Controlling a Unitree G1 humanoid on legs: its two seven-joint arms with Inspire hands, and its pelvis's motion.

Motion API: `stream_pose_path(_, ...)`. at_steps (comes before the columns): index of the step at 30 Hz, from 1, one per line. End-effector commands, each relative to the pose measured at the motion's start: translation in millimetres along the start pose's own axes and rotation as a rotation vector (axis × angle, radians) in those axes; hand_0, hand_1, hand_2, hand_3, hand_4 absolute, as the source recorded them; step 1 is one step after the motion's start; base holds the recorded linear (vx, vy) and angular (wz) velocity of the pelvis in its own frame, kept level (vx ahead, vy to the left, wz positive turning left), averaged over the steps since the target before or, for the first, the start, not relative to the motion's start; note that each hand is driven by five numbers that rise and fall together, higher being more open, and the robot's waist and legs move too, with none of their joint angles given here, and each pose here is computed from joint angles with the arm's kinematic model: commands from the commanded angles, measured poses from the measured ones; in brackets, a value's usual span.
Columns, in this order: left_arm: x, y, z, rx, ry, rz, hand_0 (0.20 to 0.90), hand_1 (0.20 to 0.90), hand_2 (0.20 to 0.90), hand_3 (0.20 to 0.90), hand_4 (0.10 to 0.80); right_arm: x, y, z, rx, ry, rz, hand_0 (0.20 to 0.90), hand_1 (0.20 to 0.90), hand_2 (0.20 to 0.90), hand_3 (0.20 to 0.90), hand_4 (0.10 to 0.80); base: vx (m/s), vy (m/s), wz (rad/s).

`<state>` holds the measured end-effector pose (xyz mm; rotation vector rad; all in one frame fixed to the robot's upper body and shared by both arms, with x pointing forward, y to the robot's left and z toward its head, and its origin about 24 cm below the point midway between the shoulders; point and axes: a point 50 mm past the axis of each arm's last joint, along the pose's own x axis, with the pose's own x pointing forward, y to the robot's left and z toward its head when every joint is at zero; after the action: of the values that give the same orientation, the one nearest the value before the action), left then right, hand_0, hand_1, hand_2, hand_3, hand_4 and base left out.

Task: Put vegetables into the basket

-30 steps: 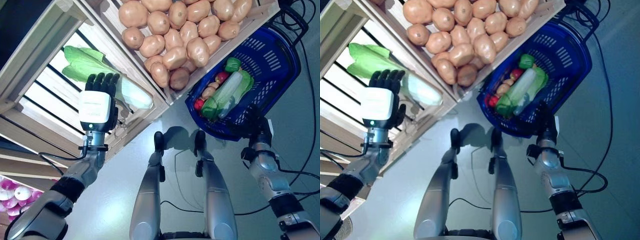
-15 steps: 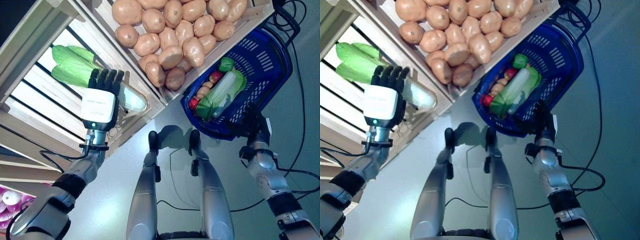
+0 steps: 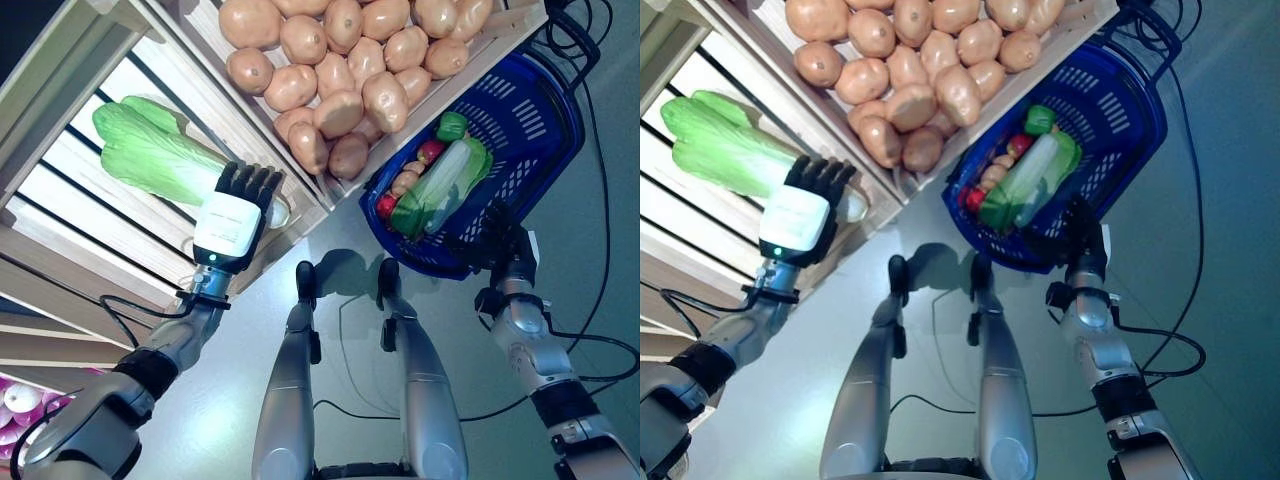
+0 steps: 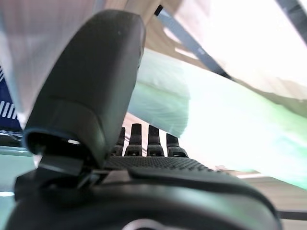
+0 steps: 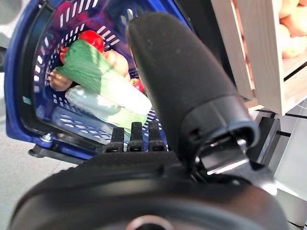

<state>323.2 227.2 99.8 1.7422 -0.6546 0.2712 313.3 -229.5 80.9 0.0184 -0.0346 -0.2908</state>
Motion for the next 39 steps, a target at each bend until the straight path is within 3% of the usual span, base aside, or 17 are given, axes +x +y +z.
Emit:
stream_pose_path(1,24.3,16.7,-4.3,0.038,-0.007,0.094,0.9,0.9,0.9,0.9,0.8,1.7,-9.1,27.0,0.013,-0.127,-0.036,0.9,0.9,0.9,0.9,0.8,0.0,0.0,0.0)
stream_pose_path(8,38.8,24.0,-11.7,0.103,0.047,0.276,0.9,0.9,0.9,0.9,0.8,6.9,-5.5,28.6,0.0,-0.13,-0.03,0.9,0.9,0.9,0.9,0.8,0.0,0.0,0.0)
stream_pose_path(17,52.0,23.6,-13.9,0.103,0.102,0.275,0.9,0.9,0.9,0.9,0.8,7.7,-0.5,28.5,0.009,-0.141,-0.025,0.9,0.9,0.9,0.9,0.8,-0.019,-0.015,0.01)
stream_pose_path(18,52.1,23.2,-14.3,0.107,0.104,0.272,0.782,0.782,0.782,0.782,0.722,7.8,0.2,28.8,0.013,-0.142,-0.021,0.9,0.9,0.9,0.9,0.8,-0.03,-0.033,0.07)
stream_pose_path(19,52.5,22.7,-14.4,0.112,0.103,0.269,0.418,0.418,0.418,0.418,0.478,8.0,1.5,29.2,0.017,-0.146,-0.018,0.9,0.9,0.9,0.9,0.8,-0.038,-0.041,0.05)
stream_pose_path(20,53.0,22.7,-15.6,0.114,0.105,0.269,0.3,0.3,0.3,0.3,0.4,8.4,2.0,29.9,0.02,-0.149,-0.016,0.9,0.9,0.9,0.9,0.8,-0.034,-0.035,0.02)
stream_pose_path(39,45.5,23.9,-28.6,0.085,0.15,0.349,0.3,0.3,0.3,0.3,0.4,8.2,13.1,31.7,0.035,-0.162,0.017,0.9,0.9,0.9,0.9,0.8,-0.009,0.002,-0.03)
